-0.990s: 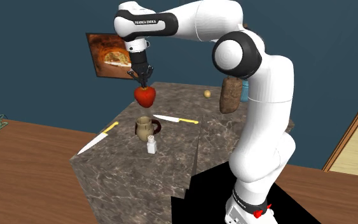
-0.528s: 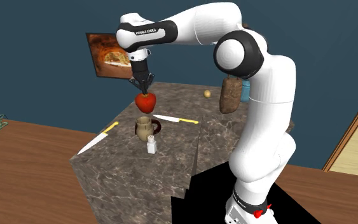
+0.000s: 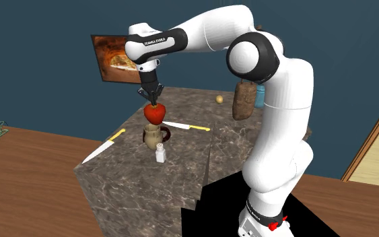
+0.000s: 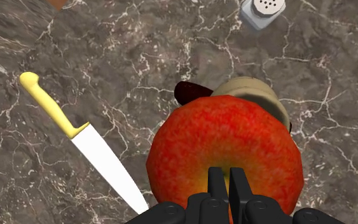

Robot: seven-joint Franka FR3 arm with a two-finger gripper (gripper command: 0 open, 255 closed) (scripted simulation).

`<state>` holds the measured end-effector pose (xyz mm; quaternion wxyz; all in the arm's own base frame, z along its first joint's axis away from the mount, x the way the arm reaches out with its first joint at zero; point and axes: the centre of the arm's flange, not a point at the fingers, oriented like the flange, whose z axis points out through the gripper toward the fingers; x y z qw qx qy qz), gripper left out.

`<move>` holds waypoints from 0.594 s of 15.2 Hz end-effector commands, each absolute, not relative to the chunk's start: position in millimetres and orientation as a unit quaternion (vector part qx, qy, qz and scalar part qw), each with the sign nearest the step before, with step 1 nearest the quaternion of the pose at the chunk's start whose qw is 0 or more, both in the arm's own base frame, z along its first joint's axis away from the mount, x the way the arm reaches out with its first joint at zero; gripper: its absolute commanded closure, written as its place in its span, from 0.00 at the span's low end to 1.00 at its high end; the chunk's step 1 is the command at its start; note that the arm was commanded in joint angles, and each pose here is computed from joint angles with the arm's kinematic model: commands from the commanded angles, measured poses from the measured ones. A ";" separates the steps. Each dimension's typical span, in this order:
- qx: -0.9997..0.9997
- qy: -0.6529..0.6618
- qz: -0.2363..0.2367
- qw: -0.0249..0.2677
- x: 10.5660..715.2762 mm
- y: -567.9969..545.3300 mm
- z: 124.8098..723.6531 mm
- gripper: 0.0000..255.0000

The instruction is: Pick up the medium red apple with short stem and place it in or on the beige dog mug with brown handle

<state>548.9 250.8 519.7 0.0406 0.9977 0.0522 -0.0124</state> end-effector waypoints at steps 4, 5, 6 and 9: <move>0.998 0.052 -0.012 0.041 548.6 250.7 519.1 1.00; 0.998 0.052 -0.012 0.041 548.7 250.7 519.1 0.00; 0.998 0.052 -0.012 0.041 548.7 250.7 519.1 0.00; 0.998 0.052 -0.012 0.041 548.7 250.7 519.1 0.00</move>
